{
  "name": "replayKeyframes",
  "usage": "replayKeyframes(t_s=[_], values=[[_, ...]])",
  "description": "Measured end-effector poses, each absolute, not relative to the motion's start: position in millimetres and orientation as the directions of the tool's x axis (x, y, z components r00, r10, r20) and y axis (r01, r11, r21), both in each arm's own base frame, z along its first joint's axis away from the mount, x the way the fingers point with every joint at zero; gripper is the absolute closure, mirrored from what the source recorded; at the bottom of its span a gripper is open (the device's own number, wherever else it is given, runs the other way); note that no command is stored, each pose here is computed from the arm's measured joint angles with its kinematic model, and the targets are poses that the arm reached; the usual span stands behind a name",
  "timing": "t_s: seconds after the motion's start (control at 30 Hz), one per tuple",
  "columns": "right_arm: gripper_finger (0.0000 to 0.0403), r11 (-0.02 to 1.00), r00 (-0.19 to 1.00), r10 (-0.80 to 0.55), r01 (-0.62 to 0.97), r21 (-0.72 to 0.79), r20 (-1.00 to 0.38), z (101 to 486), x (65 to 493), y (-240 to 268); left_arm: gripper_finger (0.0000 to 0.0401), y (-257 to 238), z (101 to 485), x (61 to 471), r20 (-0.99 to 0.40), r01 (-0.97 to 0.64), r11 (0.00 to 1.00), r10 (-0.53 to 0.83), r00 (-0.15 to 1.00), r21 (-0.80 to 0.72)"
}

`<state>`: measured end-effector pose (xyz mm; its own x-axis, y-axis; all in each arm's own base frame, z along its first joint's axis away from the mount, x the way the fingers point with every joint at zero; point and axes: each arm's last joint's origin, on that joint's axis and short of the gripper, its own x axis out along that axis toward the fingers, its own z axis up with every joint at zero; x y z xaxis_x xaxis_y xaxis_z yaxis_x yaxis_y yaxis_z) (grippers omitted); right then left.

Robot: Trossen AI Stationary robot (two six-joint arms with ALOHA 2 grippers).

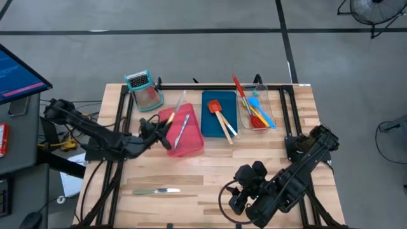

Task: Pick & Place Kitchen Items
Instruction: Put the yellow table knife into the red bin

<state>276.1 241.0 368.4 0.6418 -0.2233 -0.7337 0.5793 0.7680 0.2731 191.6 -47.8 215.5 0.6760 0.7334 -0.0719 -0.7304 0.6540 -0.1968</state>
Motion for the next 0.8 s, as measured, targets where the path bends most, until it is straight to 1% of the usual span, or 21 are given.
replayKeyframes(t_s=[0.1,0.23,0.3,0.43,0.53,0.63,0.8], values=[[0.0187,0.769,0.642,-0.222,0.578,0.273,-0.733,368.5,275.8,241.3,0.0352,-45.0,207.7,197.4,-0.106,-0.707,0.663,0.706,0.7,-0.247],[0.0187,0.768,0.642,-0.223,0.579,0.273,-0.733,368.5,275.9,241.2,0.0352,-37.7,200.5,203.1,-0.171,-0.639,0.659,0.631,0.757,-0.397],[0.0187,0.768,0.642,-0.223,0.579,0.273,-0.733,368.4,275.9,241.2,0.0352,-32.4,195.8,204.7,-0.227,-0.61,0.651,0.577,0.785,-0.453],[0.0187,0.768,0.642,-0.223,0.579,0.273,-0.733,368.5,275.9,241.2,0.0352,-23.0,192.0,206.3,-0.332,-0.534,0.631,0.418,0.845,-0.563],[0.0187,0.774,0.643,-0.224,0.574,0.267,-0.732,368.5,276.0,241.2,0.0352,-18.9,195.9,206.2,-0.389,-0.513,0.62,0.337,0.857,-0.594],[0.0187,0.778,0.644,-0.225,0.571,0.263,-0.731,368.5,276.0,241.1,0.0352,-17.2,208.5,205.3,-0.409,-0.523,0.619,0.331,0.85,-0.586],[0.0187,0.778,0.644,-0.225,0.571,0.264,-0.731,368.6,276.1,241.2,0.0352,-11.6,222.9,198.3,-0.474,-0.64,0.558,0.431,0.768,-0.528]])
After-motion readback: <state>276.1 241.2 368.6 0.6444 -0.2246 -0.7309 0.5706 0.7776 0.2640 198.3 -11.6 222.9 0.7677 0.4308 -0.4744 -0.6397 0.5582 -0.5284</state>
